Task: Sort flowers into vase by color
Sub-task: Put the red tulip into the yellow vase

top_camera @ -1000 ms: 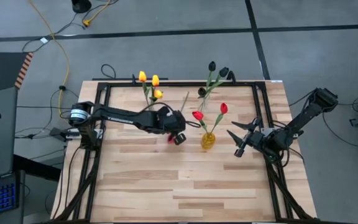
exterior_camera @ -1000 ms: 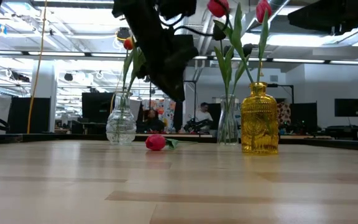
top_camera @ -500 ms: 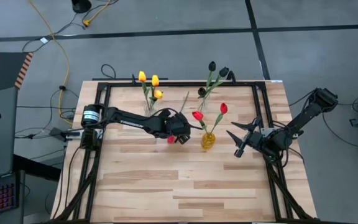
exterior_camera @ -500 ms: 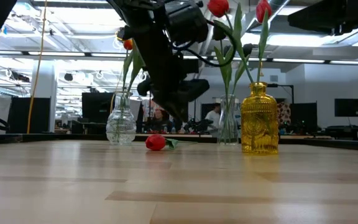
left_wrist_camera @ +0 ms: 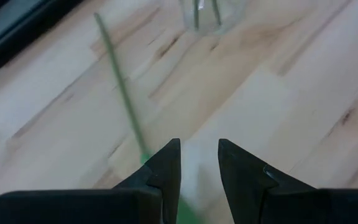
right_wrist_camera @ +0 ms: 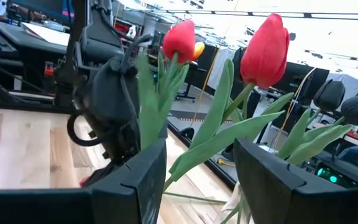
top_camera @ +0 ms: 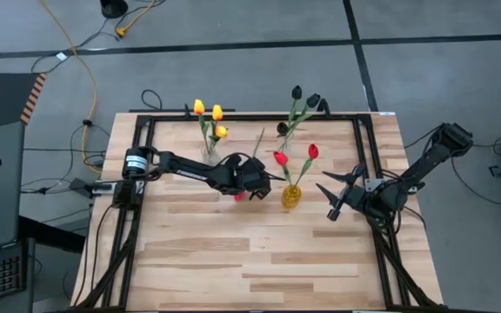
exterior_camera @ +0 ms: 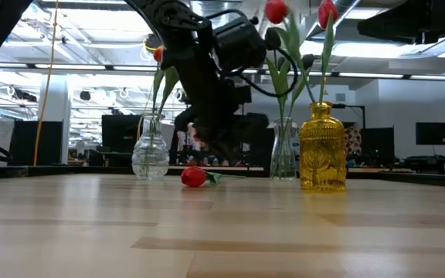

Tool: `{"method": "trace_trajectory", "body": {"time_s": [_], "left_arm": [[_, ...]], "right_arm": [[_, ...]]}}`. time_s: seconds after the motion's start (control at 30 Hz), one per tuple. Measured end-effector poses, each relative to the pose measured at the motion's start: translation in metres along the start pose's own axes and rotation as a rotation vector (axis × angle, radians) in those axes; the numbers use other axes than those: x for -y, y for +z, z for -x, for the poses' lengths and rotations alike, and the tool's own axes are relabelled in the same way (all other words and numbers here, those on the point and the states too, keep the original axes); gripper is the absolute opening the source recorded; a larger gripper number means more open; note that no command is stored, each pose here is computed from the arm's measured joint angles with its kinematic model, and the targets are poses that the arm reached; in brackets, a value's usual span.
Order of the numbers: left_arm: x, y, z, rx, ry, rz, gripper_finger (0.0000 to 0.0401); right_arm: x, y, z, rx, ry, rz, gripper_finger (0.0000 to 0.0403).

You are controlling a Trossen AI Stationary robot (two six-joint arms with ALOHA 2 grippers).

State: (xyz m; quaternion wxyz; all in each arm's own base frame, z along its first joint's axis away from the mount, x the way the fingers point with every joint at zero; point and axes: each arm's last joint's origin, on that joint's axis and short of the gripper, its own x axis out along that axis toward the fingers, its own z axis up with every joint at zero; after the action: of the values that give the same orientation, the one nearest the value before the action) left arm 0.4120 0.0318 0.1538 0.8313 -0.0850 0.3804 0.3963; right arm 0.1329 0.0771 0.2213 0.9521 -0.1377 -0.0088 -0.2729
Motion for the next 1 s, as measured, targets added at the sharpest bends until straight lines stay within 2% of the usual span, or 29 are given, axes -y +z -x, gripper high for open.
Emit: {"method": "trace_trajectory", "body": {"time_s": [0.2,0.67,1.0], "left_arm": [[0.002,-0.008,-0.011,0.004,0.056,-0.019,0.0096],[-0.004,-0.013,-0.033,-0.016,0.098,-0.008,0.0096],[-0.008,-0.014,-0.041,-0.056,0.071,0.018,0.0096]], "right_arm": [[0.0,0.0,0.0,0.002,0.005,0.002,0.0215],[0.0,0.0,0.0,0.002,0.006,0.007,0.0215],[0.0,0.0,0.0,0.002,0.006,0.007,0.0215]]}}
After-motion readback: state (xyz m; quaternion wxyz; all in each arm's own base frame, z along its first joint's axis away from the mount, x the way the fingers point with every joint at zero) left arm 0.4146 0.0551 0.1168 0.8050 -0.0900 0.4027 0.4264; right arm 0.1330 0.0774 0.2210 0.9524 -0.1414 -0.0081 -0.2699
